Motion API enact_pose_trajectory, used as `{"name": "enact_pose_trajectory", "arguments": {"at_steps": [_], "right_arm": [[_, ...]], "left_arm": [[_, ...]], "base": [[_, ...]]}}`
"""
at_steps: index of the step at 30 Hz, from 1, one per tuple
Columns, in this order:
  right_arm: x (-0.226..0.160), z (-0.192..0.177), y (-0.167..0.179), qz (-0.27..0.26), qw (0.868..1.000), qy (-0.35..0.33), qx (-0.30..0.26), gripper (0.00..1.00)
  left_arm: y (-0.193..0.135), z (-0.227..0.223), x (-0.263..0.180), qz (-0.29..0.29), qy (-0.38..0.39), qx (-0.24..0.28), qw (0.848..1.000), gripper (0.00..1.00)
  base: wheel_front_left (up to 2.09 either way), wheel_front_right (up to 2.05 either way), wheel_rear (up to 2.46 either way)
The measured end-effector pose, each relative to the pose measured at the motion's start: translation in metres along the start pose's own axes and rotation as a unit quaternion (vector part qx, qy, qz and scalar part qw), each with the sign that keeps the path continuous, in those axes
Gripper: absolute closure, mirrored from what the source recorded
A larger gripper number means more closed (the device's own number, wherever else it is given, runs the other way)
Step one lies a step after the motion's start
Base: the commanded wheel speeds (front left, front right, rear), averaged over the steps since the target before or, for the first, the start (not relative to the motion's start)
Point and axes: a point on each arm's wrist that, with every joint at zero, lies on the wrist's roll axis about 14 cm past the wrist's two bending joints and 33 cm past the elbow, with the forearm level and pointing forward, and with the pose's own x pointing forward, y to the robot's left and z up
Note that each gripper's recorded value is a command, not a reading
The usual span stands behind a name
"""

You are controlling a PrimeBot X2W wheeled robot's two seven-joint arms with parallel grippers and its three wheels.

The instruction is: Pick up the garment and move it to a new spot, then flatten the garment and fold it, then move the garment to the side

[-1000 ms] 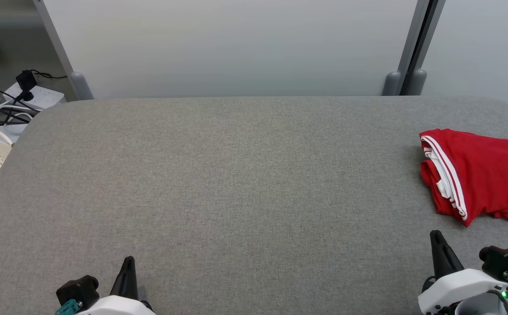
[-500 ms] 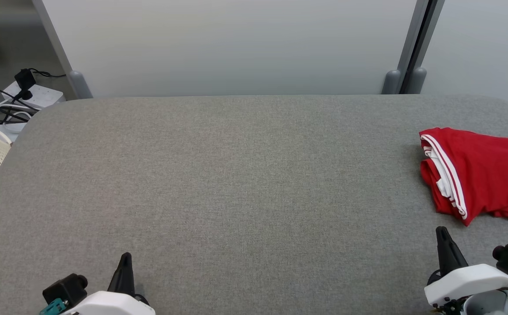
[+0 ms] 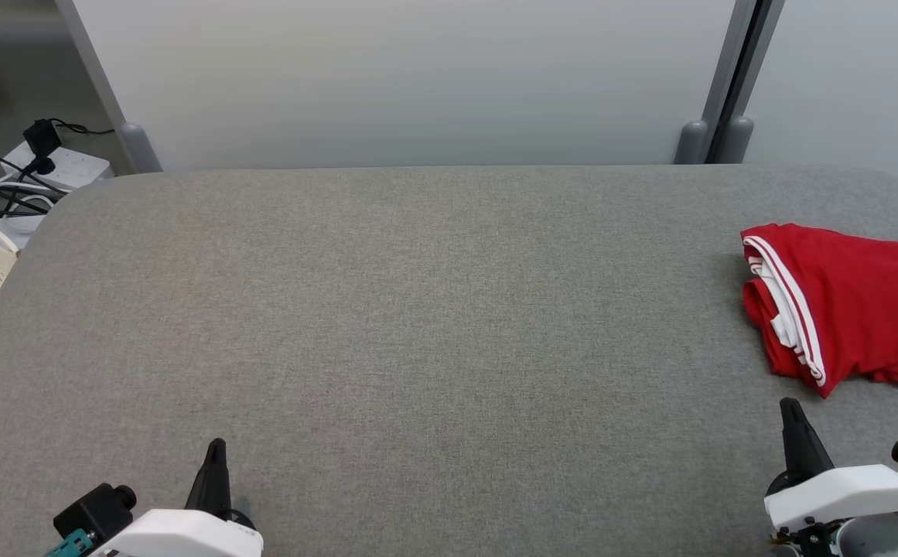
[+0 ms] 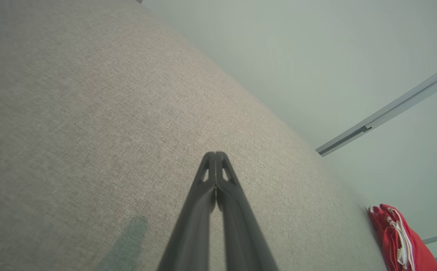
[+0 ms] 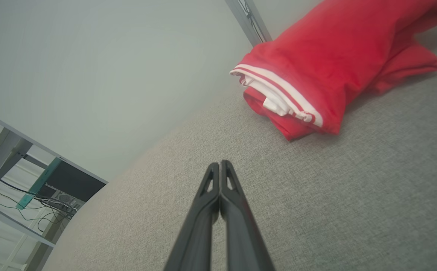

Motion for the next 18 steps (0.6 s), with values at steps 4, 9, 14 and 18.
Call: {"name": "enact_pose_trajectory", "arguments": {"at_steps": [4, 9, 14, 18], "right_arm": [[0.0003, 0.0015, -0.0003, -0.002, 1.000, -0.001, 0.024, 1.00], [0.0006, 0.0045, 0.0003, -0.002, 0.999, -0.004, 0.054, 1.00], [0.0007, 0.0062, 0.0003, -0.002, 0.997, -0.006, 0.083, 1.00], [0.0006, 0.0077, 0.0001, -0.003, 0.994, -0.008, 0.107, 1.00]], "left_arm": [[-0.0009, 0.0010, 0.0006, 0.000, 0.002, -0.024, 1.000, 1.00], [-0.0027, 0.0034, 0.0014, -0.004, 0.001, -0.054, 0.999, 1.00], [-0.0039, 0.0054, 0.0021, -0.007, 0.002, -0.082, 0.997, 1.00], [-0.0061, 0.0067, 0.0028, -0.011, 0.003, -0.103, 0.995, 1.00]], "base": [[0.00, 0.00, 0.00], [0.00, 0.00, 0.00], [0.00, 0.00, 0.00], [0.00, 0.00, 0.00]]}}
